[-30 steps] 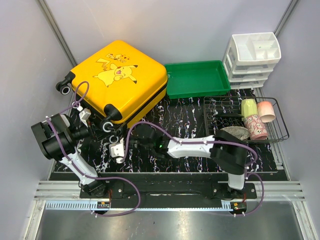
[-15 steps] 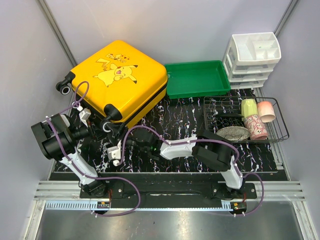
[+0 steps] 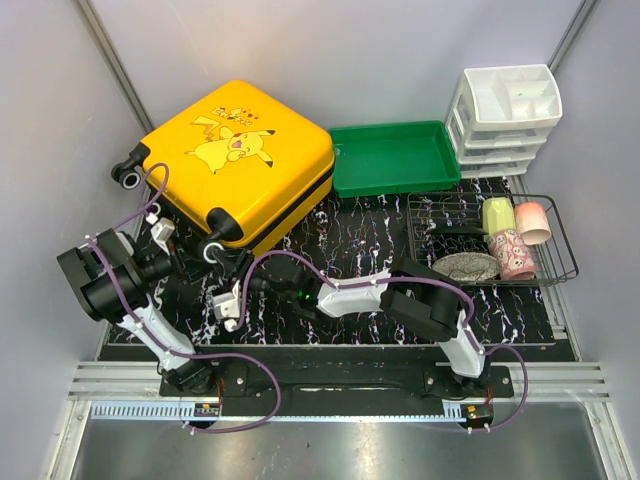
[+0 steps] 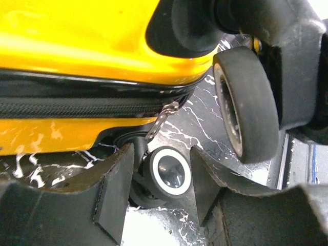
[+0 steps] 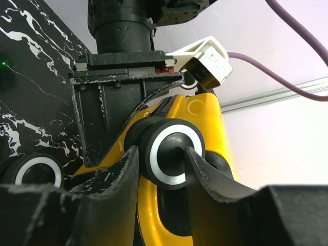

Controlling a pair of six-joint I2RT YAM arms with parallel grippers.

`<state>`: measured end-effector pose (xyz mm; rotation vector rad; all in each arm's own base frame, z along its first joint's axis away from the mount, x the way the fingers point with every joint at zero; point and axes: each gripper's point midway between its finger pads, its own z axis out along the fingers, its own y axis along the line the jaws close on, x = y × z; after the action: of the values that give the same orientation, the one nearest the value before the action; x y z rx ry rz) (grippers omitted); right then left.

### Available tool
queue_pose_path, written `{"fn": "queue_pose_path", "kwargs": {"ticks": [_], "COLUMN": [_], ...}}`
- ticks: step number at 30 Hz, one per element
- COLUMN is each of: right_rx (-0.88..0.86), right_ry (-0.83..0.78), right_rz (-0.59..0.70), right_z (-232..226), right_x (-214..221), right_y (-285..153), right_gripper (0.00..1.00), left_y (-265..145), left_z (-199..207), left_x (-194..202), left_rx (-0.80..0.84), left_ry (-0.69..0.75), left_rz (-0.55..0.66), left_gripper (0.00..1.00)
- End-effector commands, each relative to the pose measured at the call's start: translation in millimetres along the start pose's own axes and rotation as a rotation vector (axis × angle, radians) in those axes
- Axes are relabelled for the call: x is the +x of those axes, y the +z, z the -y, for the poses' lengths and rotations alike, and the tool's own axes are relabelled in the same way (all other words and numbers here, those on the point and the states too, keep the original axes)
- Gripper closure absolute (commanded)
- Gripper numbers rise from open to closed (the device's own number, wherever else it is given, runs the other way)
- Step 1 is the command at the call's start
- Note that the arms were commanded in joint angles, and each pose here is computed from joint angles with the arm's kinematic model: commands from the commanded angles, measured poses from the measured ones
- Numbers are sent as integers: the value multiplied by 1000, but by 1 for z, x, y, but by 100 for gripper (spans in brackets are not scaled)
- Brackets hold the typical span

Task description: Open, take out, and arrange the luggage

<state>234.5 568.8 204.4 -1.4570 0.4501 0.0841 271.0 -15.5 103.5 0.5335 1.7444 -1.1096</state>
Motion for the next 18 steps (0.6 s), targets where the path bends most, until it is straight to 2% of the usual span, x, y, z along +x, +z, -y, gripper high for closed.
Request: {"fn": "queue_pose_path", "kwargs": {"ticks": [1, 11, 18], "right_rx": [219, 247, 253], "right_ry": [-23, 3, 25], "right_rz": [-10, -34, -57], "right_z": [93, 115, 122], "right_x": [2, 4, 10], "right_y": [-3, -13, -16], "right_gripper": [61, 67, 73], "left_y": [-9, -10, 5], "left_z": [6, 5, 14], "left_x": [-48, -46, -44], "left_rx": [-75, -76, -27], "left_ry": [-117, -140, -115], "left_rz": [214, 214, 190], "left_gripper": [48, 48, 48]}}
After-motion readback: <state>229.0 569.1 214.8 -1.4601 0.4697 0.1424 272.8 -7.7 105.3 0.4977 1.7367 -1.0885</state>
